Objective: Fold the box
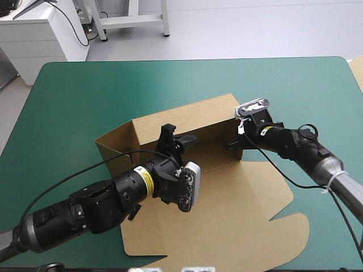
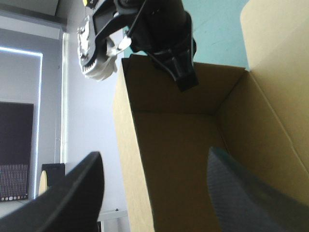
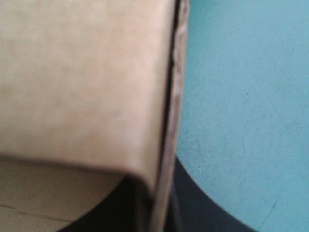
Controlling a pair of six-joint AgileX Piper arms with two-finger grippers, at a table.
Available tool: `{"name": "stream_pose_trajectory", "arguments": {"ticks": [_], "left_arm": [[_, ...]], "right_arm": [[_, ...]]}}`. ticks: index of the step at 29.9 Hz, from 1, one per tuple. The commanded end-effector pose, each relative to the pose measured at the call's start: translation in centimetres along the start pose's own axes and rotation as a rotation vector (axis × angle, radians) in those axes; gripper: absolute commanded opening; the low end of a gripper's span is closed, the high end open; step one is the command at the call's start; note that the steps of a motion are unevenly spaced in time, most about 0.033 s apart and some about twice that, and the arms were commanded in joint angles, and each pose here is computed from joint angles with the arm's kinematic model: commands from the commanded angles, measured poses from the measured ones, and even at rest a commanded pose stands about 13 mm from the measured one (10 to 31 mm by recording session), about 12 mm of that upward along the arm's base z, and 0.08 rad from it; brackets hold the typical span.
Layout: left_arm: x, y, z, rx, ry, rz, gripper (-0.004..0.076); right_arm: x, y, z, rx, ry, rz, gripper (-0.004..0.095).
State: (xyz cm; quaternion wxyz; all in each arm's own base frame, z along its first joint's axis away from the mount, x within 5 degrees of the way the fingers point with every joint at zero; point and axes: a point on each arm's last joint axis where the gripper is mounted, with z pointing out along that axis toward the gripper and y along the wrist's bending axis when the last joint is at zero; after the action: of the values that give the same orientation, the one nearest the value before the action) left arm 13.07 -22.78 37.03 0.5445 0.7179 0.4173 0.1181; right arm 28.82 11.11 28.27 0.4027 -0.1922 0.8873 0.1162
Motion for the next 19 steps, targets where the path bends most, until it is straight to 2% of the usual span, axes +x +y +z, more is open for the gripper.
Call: {"name": "stream_pose_trajectory", "arguments": {"ticks": [1, 3, 4, 7, 8, 10, 16, 19], "left_arm": [[-1.6, 1.8, -1.7, -0.079, -0.096, -0.002, 0.044], [-2.0, 2.3, -2.0, -0.094, -0.111, -0.005, 0.0392], [-2.1, 2.6, -2.2, -0.101, -0.115, -0.014, 0.0338], [-2.2, 3.6, -2.4, -0.116, -0.103, -0.027, 0.0102], [-2.2, 4.0, -2.6, -0.121, -0.092, -0.035, -0.0008], [-2.3, 4.6, -2.7, -0.122, -0.069, -0.049, 0.0025], [-0.6, 7.4, -2.5, -0.112, 0.147, -0.163, 0.002], [1.2, 9.5, -3.0, -0.16, 0.183, -0.272, 0.002]], "right_arm": [[-1.8, -0.2, -1.4, 0.026, -0.124, 0.021, -0.0019], [-1.8, -0.2, -1.4, 0.025, -0.123, 0.021, -0.0019], [-1.8, -0.2, -1.4, 0.024, -0.121, 0.021, -0.0019], [-1.8, -0.2, -1.4, 0.024, -0.119, 0.021, -0.0019], [-1.8, -0.2, -1.4, 0.024, -0.119, 0.021, -0.0019], [-1.8, -0.2, -1.4, 0.024, -0.119, 0.019, -0.0019], [-1.7, -0.2, -1.4, 0.023, -0.117, 0.014, -0.0019], [-1.7, -0.2, -1.4, 0.024, -0.115, 0.01, -0.0019]]}}
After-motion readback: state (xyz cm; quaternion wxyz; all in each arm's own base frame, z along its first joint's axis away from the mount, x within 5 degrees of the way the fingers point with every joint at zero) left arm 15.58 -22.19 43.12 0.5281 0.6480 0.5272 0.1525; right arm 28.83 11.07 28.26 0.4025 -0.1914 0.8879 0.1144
